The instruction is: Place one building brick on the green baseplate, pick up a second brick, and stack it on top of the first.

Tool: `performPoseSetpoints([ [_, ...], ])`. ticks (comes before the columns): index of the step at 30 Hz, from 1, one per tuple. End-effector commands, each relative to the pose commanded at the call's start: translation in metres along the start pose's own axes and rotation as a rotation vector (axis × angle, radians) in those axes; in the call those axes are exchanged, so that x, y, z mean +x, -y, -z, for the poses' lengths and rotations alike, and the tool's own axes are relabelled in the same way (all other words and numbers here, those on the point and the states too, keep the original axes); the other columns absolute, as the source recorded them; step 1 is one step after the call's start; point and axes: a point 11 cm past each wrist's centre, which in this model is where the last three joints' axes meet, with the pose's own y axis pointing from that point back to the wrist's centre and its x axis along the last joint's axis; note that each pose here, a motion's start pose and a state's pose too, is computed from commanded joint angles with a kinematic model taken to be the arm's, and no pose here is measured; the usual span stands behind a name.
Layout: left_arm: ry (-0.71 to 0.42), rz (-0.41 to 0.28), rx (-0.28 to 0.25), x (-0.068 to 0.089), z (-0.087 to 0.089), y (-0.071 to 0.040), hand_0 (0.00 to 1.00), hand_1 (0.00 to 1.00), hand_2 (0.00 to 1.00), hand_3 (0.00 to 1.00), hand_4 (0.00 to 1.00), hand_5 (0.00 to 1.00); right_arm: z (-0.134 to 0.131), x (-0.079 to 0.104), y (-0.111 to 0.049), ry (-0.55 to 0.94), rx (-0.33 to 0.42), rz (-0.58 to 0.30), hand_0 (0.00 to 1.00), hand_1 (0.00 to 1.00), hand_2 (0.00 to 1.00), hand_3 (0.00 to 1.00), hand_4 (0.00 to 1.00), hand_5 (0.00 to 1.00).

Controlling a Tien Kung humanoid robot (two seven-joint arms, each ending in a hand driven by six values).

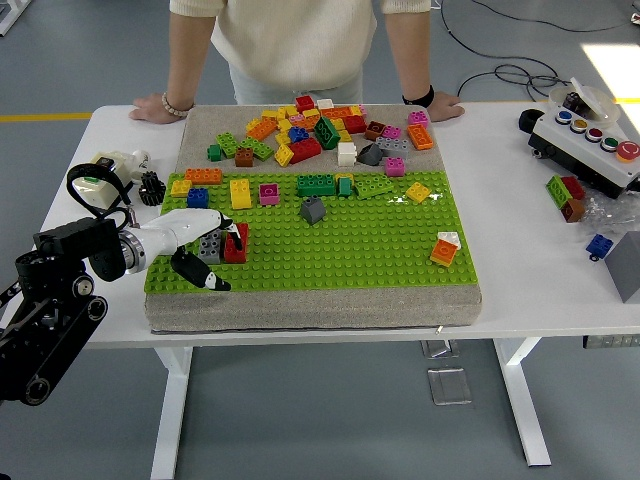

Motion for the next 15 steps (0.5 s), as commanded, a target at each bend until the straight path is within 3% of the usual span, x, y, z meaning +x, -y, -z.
performPoseSetpoints([
  [15, 0.004, 0.011, 0.013, -0.0029, 0.0042, -0.0001, 0.991, 0.873, 0.855, 0.614, 0.97, 0.214, -0.0003, -0.0014, 0.0001, 0.0, 0.0, 0.003, 0.758, 0.686, 0.732, 0.754, 0.998, 0.502],
])
